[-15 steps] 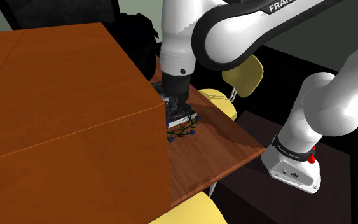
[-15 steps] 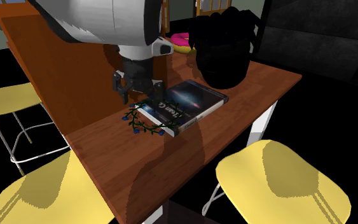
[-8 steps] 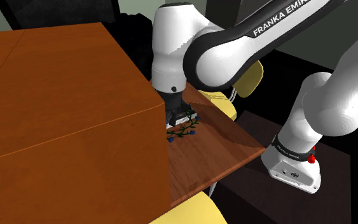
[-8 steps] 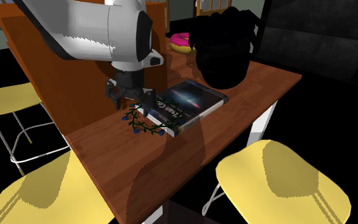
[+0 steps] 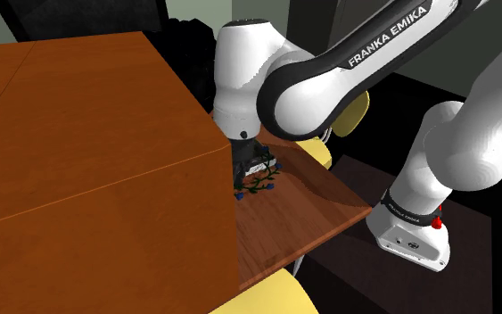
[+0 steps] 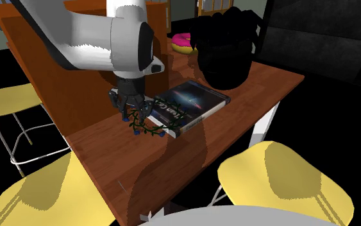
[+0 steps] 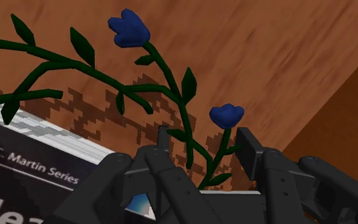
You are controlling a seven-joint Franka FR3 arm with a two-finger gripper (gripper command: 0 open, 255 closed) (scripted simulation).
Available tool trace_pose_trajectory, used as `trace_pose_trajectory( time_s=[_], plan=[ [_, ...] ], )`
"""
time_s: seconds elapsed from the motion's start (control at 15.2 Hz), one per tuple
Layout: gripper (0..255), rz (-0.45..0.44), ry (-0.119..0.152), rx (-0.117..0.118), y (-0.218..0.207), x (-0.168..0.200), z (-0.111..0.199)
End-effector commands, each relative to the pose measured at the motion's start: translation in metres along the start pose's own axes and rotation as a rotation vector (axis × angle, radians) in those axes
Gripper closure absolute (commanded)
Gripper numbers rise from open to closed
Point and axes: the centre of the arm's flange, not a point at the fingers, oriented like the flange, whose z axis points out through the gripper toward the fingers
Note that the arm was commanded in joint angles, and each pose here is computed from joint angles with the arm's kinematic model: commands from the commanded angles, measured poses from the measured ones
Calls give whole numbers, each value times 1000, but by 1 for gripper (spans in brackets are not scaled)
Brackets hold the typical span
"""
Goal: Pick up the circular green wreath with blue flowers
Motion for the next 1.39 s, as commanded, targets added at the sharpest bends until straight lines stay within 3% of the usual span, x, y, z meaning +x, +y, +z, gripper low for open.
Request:
trace_pose_trajectory(
  time_s=[0.0,0.4,1.32],
  plan=[
    [255,0,0,0,0,0,0],
    [255,0,0,0,0,0,0],
    [255,0,0,0,-10,3,-73]
  ],
)
